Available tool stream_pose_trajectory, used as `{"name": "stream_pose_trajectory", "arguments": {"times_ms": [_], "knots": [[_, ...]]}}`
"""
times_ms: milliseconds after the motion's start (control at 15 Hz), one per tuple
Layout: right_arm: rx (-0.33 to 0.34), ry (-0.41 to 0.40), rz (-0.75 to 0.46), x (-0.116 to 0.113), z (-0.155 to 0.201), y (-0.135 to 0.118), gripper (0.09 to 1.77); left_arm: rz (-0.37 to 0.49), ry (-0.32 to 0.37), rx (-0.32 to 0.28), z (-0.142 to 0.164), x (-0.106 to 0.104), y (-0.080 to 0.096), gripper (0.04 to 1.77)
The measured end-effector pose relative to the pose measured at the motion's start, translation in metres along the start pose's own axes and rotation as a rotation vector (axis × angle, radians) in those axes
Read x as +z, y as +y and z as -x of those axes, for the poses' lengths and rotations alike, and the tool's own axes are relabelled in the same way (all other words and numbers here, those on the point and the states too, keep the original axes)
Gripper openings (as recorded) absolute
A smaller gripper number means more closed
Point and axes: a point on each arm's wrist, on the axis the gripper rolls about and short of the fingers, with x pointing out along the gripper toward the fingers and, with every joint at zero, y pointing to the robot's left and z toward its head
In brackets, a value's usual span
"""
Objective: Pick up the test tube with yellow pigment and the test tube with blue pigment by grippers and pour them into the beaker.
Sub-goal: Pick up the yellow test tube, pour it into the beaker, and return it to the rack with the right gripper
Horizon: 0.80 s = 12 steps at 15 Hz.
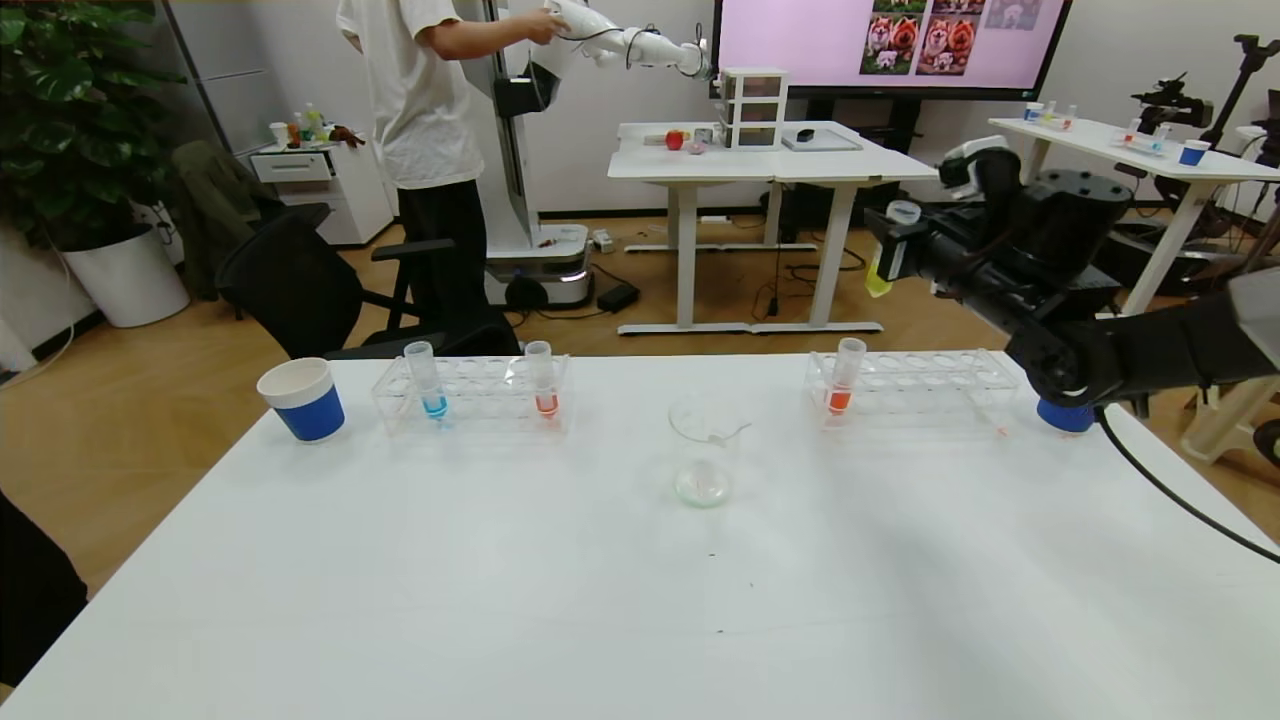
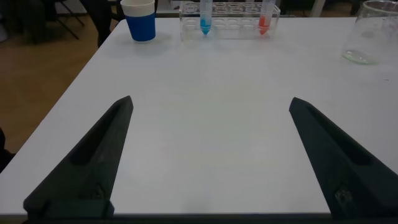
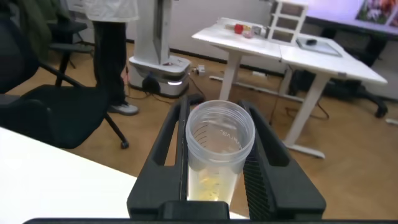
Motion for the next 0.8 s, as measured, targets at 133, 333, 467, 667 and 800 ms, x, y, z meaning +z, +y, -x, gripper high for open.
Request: {"name": "stream_pose_trajectory", "arguments": {"times_ms": [133, 333, 467, 667, 800], "knots": [[0.095, -0.044, 0.104, 0.002, -0.008, 0.022, 0.51, 0.0, 0.0, 0.0, 0.0, 0.0, 0.0, 1.75], [0.226, -0.196, 0.206, -0.001, -0.015, 0.056, 0.51, 0.0, 0.0, 0.0, 0.0, 0.0, 0.0, 1.75], [0.296, -0.208, 0.24, -0.014, -0.017, 0.083, 0.51, 0.0, 0.0, 0.0, 0.0, 0.0, 0.0, 1.75], [0.375, -0.22, 0.333, -0.035, -0.016, 0.101, 0.51, 0.0, 0.0, 0.0, 0.0, 0.0, 0.0, 1.75], [0.432, -0.227, 0.401, -0.046, -0.011, 0.108, 0.51, -0.001, 0.0, -0.001, 0.0, 0.0, 0.0, 1.75]]}}
